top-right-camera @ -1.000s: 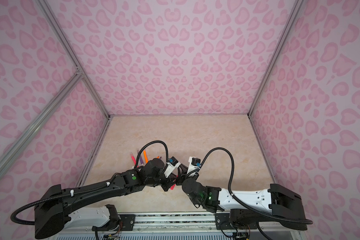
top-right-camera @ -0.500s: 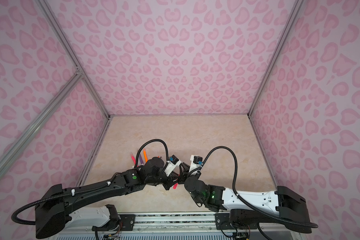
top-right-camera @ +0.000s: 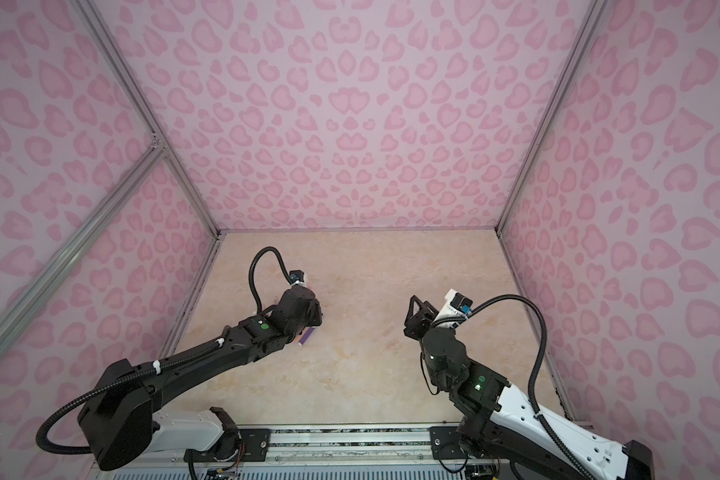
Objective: Insert the pens into the pen caps
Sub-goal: 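Lower the capped pink marker with the left gripper while the right draws back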
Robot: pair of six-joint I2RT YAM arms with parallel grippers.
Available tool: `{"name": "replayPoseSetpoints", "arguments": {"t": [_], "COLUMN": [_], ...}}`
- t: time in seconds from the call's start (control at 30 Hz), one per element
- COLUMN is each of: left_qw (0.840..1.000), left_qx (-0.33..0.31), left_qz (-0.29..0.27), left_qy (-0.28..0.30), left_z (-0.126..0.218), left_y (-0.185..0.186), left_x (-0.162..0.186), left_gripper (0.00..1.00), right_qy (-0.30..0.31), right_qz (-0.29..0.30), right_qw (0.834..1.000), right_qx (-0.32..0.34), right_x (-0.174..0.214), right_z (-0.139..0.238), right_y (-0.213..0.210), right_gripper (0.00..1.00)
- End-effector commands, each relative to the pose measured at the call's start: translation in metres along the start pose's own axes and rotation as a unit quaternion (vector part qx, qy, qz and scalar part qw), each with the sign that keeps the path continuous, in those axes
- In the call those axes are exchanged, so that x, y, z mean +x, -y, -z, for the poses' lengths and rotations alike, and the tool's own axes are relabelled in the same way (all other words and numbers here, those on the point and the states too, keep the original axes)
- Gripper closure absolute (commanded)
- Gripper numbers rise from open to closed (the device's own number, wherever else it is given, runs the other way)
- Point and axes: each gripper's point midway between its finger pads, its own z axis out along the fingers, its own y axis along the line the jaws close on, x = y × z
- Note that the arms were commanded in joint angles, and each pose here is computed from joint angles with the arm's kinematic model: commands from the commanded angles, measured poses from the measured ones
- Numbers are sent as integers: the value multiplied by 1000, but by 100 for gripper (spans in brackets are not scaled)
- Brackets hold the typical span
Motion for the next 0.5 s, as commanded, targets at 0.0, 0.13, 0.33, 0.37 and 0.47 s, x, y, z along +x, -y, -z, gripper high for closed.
{"name": "replayPoseSetpoints", "arguments": {"t": [0.0, 0.13, 0.33, 0.37, 0.47], "left_qw": [996, 991, 986, 985, 983], "left_qx": [-87, -117, -130, -133, -135], "left_qz": [9, 25, 16, 14, 7], "left_qy": [-21, -60, -105, -109, -122], "left_z": [-11, -31, -53, -56, -65], "left_y": [-35, -51, -56, -56, -57], "left_x": [0, 5, 13, 14, 17], "left_gripper": [96, 96, 97, 97, 97], "right_qy": [-1, 44, 46, 35, 5], "right_qz": [5, 38, 25, 20, 10], "right_qw": [1000, 998, 997, 998, 999], "right_qx": [-10, 28, 55, 49, 38], "right_x": [1, 2, -17, -13, -1], "right_z": [4, 6, 4, 1, -10], "right_y": [11, 58, 82, 82, 79], "right_gripper": [56, 44, 43, 43, 43]}}
